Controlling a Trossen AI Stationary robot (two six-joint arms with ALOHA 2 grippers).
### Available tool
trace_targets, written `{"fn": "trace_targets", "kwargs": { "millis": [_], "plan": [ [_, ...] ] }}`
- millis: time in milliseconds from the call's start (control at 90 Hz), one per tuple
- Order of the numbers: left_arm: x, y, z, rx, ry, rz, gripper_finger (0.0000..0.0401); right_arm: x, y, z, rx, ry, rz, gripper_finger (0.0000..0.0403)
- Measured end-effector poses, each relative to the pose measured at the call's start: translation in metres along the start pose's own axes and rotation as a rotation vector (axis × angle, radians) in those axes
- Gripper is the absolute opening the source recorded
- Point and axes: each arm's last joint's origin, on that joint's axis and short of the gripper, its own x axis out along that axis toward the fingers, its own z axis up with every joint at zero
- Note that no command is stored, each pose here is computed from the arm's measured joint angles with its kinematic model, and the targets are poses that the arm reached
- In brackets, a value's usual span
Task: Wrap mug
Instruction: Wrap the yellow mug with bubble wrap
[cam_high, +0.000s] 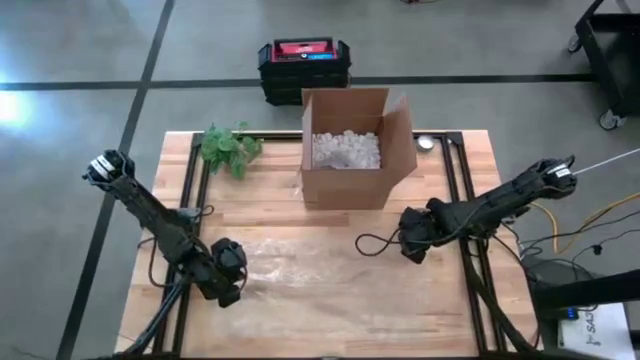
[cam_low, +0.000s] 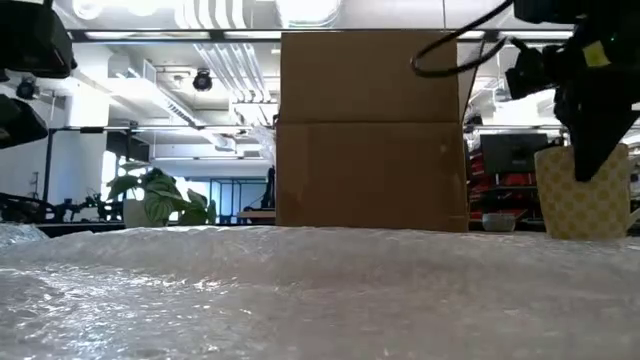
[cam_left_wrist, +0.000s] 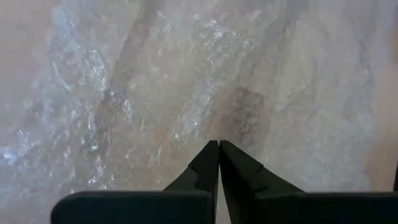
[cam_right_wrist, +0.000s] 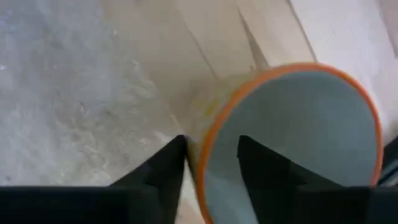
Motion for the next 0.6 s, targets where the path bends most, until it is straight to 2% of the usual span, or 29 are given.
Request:
{"fn": "trace_targets", "kwargs": {
  "millis": [44, 89, 144, 256, 367, 422, 489, 600],
  "plan": [
    [0.000, 0.000, 0.000, 0.003, -0.011, 0.006, 0.0000, -0.003, 0.001, 0.002, -0.022, -0.001, 0.012, 0.0037],
    [0.000, 0.000, 0.001, 0.011, -0.023, 0.010, 0.0000, -0.008, 0.003, 0.004, -0.043, 0.004, 0.038, 0.0017],
    [0.000, 0.000, 0.001, 0.018, -0.037, 0.016, 0.0000, -0.019, 0.005, 0.009, -0.044, -0.016, 0.064, 0.0015],
    [0.000, 0.001, 0.001, 0.020, -0.044, 0.022, 0.0000, -0.051, 0.021, 0.024, -0.069, -0.119, 0.197, 0.0013],
    [0.000, 0.001, 0.001, 0.019, -0.044, 0.021, 0.0000, -0.072, 0.059, 0.042, -0.238, -0.274, 0.347, 0.0006],
    [0.000, 0.001, 0.001, 0.020, -0.044, 0.022, 0.0000, -0.076, 0.081, 0.053, -0.302, -0.326, 0.384, 0.0006],
    [0.000, 0.001, 0.001, 0.019, -0.045, 0.020, 0.0000, -0.078, 0.104, 0.067, -0.371, -0.349, 0.397, 0.0004],
    [0.000, 0.001, 0.001, 0.020, -0.044, 0.022, 0.0000, -0.069, 0.142, 0.092, -0.488, -0.343, 0.340, 0.0003]
  ]
}}
